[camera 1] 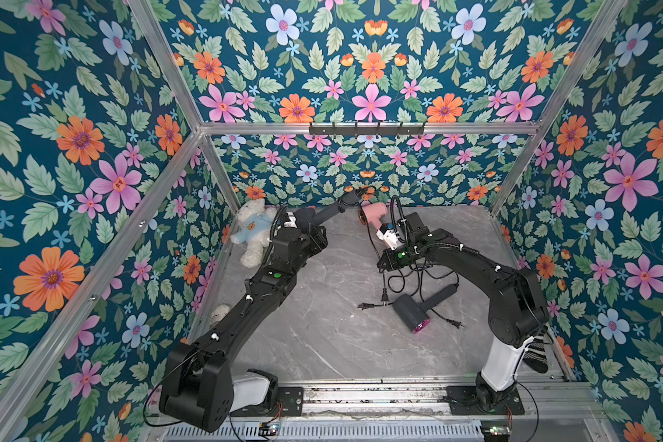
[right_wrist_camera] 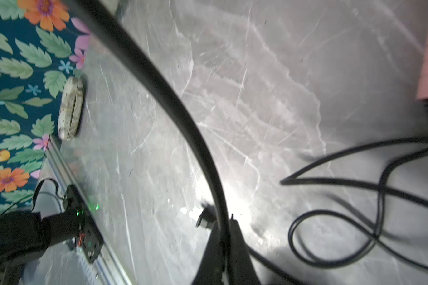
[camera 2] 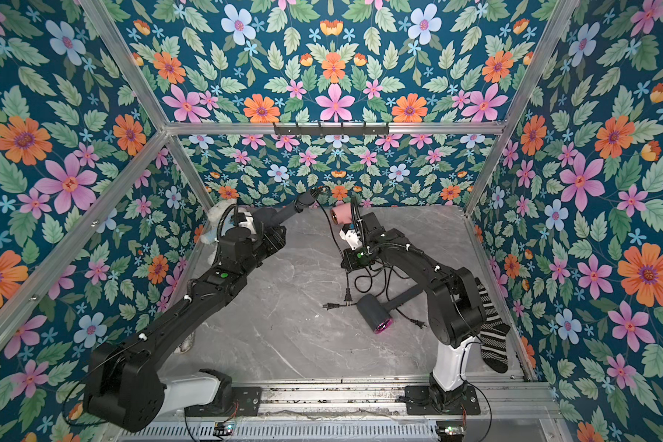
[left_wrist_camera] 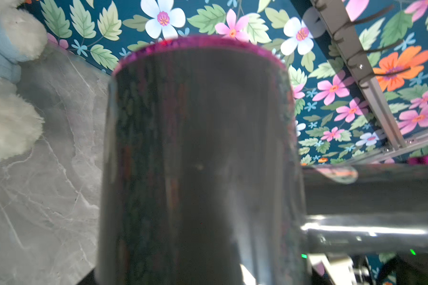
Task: Wrap the cord around the hair dryer
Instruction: Wrap the power cord around the hair dryer.
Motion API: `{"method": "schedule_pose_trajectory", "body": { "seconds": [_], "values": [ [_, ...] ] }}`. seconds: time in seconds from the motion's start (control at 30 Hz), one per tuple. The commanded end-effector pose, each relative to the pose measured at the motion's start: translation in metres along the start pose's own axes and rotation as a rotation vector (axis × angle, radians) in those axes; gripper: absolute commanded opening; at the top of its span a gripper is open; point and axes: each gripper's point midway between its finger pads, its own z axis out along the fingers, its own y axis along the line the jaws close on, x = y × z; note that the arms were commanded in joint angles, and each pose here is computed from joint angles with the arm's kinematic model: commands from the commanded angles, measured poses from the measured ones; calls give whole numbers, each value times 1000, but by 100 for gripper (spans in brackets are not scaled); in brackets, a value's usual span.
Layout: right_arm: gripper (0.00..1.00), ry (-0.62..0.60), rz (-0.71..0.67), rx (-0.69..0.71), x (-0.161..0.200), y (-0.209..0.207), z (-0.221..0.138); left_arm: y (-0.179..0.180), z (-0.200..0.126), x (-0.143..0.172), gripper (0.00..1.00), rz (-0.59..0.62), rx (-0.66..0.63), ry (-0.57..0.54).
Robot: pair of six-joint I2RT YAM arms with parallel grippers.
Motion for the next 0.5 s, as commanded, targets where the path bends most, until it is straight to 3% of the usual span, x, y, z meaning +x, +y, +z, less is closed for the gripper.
{"method": "schedule_pose_trajectory", "body": {
  "seconds": [0.0,0.27,0.47],
  "values": [
    [0,219,13,-2,54,11,-3,-20,3,-34,0,-97,87,-121],
    [0,374,-96,14,102,54,-2,34,-1,-39,0,-124,-144,-222],
    [0,380,-229,88,101,78,-21,79,-10,-31,0,109,-450,-241]
  ]
}}
